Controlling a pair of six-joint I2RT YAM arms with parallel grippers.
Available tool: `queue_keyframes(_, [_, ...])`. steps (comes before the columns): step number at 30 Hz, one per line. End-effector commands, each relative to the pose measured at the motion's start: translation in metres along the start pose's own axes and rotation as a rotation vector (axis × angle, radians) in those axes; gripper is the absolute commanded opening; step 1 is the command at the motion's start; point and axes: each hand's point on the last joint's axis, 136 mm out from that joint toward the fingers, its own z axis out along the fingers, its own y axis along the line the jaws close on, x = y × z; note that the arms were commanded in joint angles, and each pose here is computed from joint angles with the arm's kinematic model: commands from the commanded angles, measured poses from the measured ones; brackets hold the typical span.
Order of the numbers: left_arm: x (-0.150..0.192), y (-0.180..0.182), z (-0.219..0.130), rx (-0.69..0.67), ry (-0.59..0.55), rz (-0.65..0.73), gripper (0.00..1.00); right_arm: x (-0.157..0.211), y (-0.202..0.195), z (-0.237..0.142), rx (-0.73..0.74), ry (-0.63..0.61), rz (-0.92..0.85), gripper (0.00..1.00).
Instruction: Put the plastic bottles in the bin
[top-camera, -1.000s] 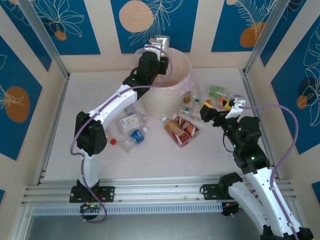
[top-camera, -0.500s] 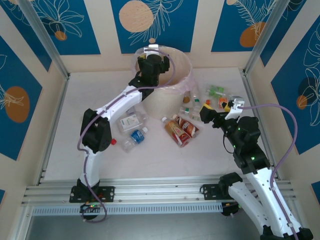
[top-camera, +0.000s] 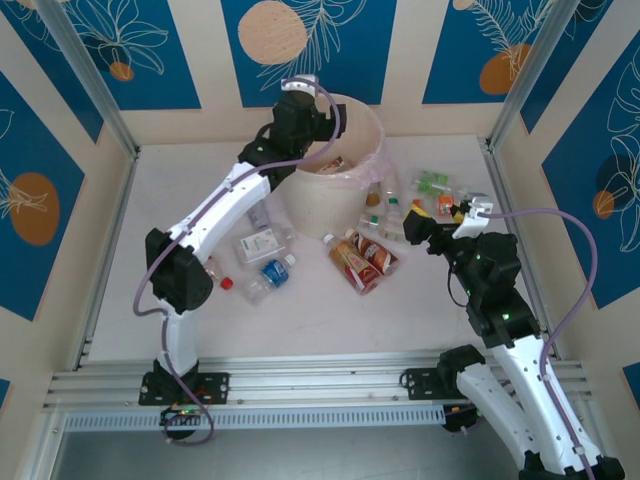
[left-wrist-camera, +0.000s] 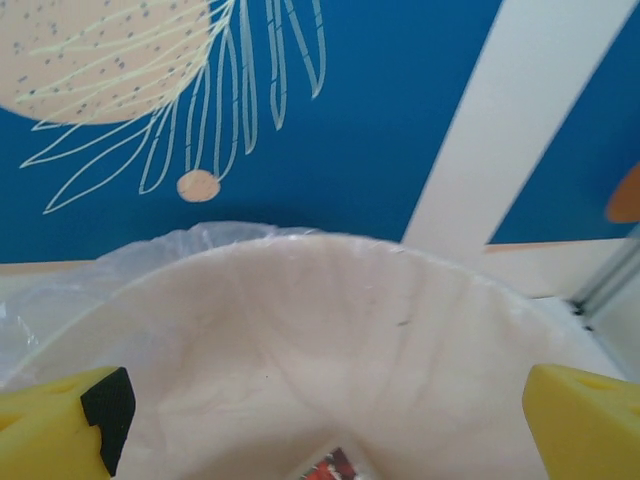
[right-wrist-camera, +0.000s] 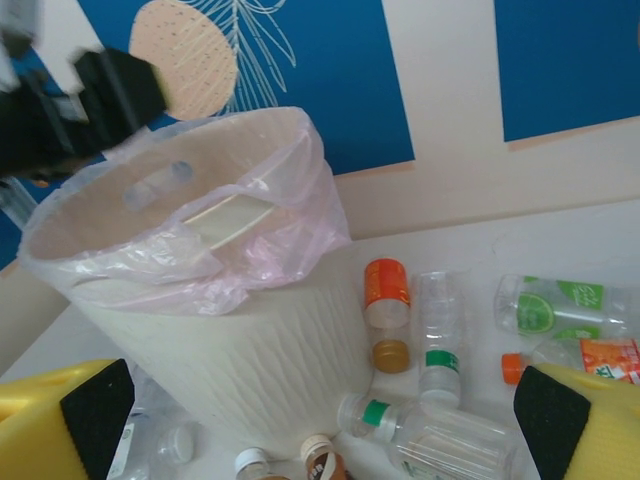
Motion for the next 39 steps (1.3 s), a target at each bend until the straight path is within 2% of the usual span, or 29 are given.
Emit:
queue_keyframes(1, [-0.023, -0.019, -0.035, 0.122, 0.037, -0.034, 1.00, 0.012, -0.018, 0.005, 0.086, 0.040, 0.024, 1.00])
queue_keyframes(5, [-0.025, -0.025, -0.057, 0.202, 0.087, -0.050, 1.00, 0.030, -0.032, 0.016, 0.146, 0.152, 0.067, 1.00])
queue_keyframes(8, [-0.024, -0.019, -0.077, 0.207, 0.098, -0.051, 1.00, 0.044, -0.043, 0.024, 0.195, 0.224, 0.098, 0.99])
queue_keyframes(12, [-0.010, -0.002, -0.098, 0.190, 0.083, -0.054, 1.00, 0.053, -0.052, 0.032, 0.228, 0.259, 0.146, 0.99])
queue_keyframes(15, [0.006, 0.019, -0.116, 0.134, 0.078, -0.058, 1.00, 0.059, -0.048, 0.037, 0.191, 0.276, 0.164, 0.99])
queue_keyframes(21, [0.043, 0.091, -0.152, -0.066, 0.080, -0.141, 1.00, 0.084, -0.044, 0.044, 0.147, 0.348, 0.191, 0.99])
queue_keyframes(25, [0.072, 0.145, -0.172, -0.207, 0.088, -0.240, 1.00, 0.114, -0.035, 0.050, 0.083, 0.486, 0.225, 1.00])
queue_keyframes(28, [0.088, 0.172, -0.185, -0.257, 0.082, -0.308, 1.00, 0.138, -0.032, 0.055, 0.065, 0.591, 0.260, 0.98])
queue_keyframes(33, [0.118, 0.201, -0.197, -0.321, 0.126, -0.365, 1.00, 0.178, -0.026, 0.064, 0.044, 0.790, 0.264, 0.93])
queue_keyframes(39, [0.133, 0.220, -0.202, -0.351, 0.138, -0.422, 1.00, 0.221, -0.019, 0.083, 0.084, 1.013, 0.094, 0.93])
